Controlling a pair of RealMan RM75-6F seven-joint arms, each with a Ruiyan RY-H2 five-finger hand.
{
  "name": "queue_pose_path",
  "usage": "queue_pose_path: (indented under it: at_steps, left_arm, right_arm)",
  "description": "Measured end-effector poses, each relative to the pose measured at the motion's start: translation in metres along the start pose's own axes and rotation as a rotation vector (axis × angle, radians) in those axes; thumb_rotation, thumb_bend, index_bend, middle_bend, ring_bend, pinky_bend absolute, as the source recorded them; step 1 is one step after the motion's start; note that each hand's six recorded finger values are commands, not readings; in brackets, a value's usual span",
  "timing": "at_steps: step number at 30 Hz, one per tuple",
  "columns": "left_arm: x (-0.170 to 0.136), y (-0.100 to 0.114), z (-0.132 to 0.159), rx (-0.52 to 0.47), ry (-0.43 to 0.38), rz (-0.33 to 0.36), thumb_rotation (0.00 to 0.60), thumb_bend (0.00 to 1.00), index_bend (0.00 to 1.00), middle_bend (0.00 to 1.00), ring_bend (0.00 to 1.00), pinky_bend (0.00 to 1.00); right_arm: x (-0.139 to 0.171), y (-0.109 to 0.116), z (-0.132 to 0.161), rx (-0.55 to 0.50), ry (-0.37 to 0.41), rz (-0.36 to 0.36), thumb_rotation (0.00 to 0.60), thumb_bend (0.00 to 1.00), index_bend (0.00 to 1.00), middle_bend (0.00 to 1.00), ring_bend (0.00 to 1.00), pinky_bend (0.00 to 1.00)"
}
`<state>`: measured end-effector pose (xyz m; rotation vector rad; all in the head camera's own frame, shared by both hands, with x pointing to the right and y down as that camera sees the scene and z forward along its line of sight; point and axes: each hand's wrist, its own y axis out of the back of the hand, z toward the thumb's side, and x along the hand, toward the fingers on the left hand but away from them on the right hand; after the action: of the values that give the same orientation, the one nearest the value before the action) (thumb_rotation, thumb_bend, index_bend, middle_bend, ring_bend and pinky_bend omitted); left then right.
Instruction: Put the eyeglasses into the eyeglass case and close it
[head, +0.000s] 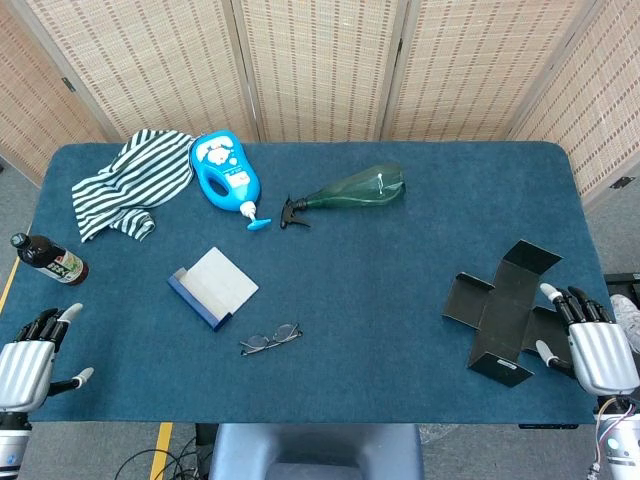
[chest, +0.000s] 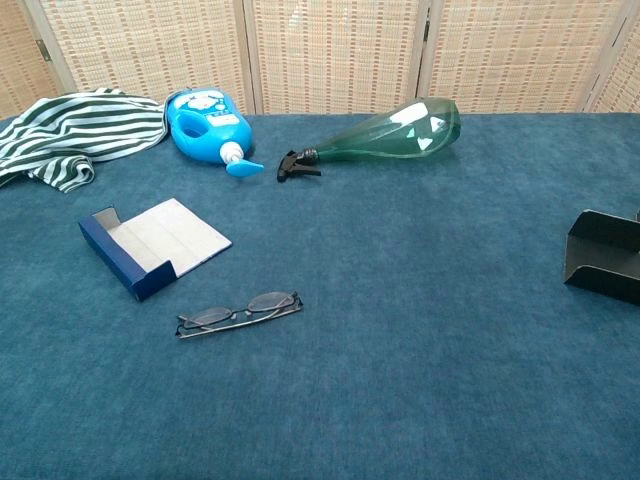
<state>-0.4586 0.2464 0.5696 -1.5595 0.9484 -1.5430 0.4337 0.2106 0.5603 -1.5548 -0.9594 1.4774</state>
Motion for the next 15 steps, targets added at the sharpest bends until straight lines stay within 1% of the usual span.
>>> queue_pose_path:
  at_steps: [6,12,14,15]
  left_arm:
    - [0.001,0.001,0.002,-0.001,-0.01,0.009,0.6,0.17,0.15,0.24,0.16,0.29]
    - [0.006,0.005,0.004,-0.005,-0.024,0.032,0.6,0.17,0.15,0.24,0.18,0.29]
    - [0.009,0.008,0.007,-0.006,-0.04,0.048,0.6,0.17,0.15,0.24,0.23,0.31]
    - [0.011,0.01,0.009,-0.007,-0.051,0.056,0.6,0.17,0.15,0.26,0.27,0.35]
  right_arm:
    - [0.002,0.002,0.0,-0.001,0.003,-0.006,0.6,0.28,0.1,0.18,0.15,0.21]
    - [0.004,0.007,-0.002,-0.001,-0.003,-0.022,0.6,0.28,0.1,0.18,0.15,0.21]
    - [0.004,0.008,-0.002,0.004,-0.003,-0.025,0.6,0.28,0.1,0.18,0.15,0.21]
    - [0.004,0.008,-0.002,0.006,-0.003,-0.026,0.6,0.28,0.1,0.18,0.15,0.21]
